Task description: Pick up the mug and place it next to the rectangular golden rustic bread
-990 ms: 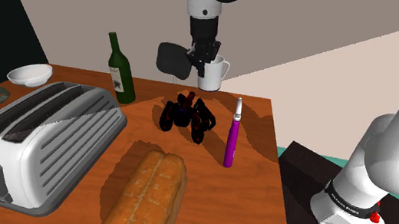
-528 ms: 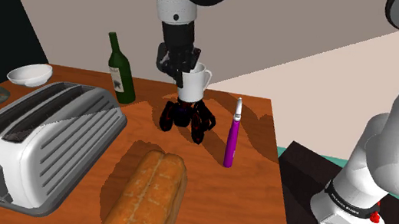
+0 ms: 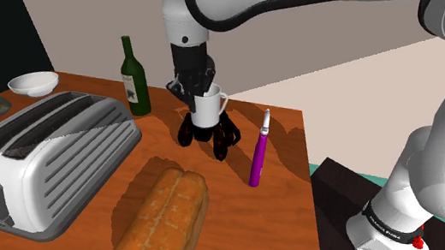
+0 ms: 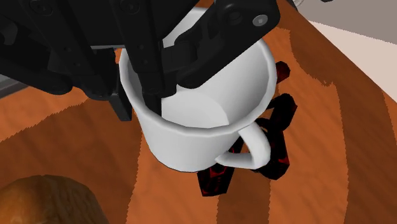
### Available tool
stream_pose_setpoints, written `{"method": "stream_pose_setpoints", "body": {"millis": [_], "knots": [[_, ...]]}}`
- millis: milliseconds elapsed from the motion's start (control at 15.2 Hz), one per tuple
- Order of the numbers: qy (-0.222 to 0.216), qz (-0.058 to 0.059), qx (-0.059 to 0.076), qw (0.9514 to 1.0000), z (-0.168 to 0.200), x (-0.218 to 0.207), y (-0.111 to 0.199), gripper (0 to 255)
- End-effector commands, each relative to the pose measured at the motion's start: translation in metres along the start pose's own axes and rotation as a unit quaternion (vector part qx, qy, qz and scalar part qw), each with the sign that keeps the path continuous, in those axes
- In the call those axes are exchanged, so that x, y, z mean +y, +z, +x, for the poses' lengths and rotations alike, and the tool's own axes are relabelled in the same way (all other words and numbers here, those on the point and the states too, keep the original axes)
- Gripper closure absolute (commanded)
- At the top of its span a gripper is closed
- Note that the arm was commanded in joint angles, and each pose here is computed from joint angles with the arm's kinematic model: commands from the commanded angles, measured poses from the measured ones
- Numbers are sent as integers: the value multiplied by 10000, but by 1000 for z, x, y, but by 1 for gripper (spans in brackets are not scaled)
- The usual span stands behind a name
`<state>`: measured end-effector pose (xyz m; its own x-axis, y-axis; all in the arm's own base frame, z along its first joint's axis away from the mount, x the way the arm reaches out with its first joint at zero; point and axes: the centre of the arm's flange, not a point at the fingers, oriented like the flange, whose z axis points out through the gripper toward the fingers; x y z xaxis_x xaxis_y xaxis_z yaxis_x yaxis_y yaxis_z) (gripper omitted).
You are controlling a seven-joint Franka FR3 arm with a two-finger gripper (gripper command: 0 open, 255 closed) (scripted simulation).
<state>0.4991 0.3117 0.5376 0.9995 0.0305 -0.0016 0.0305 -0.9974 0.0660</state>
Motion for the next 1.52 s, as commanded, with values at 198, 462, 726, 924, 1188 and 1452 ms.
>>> {"method": "stream_pose_setpoints", "body": {"millis": [198,462,726,924,1188,1452], "knots": [[0,2,4,10000,0,-2,26,255],[0,2,4,10000,0,-3,47,255],[0,2,4,10000,0,-4,68,255],[0,2,4,10000,0,-5,84,255],[0,2,4,10000,0,-7,105,255],[-103,166,287,9994,-11,-20,83,255]]}}
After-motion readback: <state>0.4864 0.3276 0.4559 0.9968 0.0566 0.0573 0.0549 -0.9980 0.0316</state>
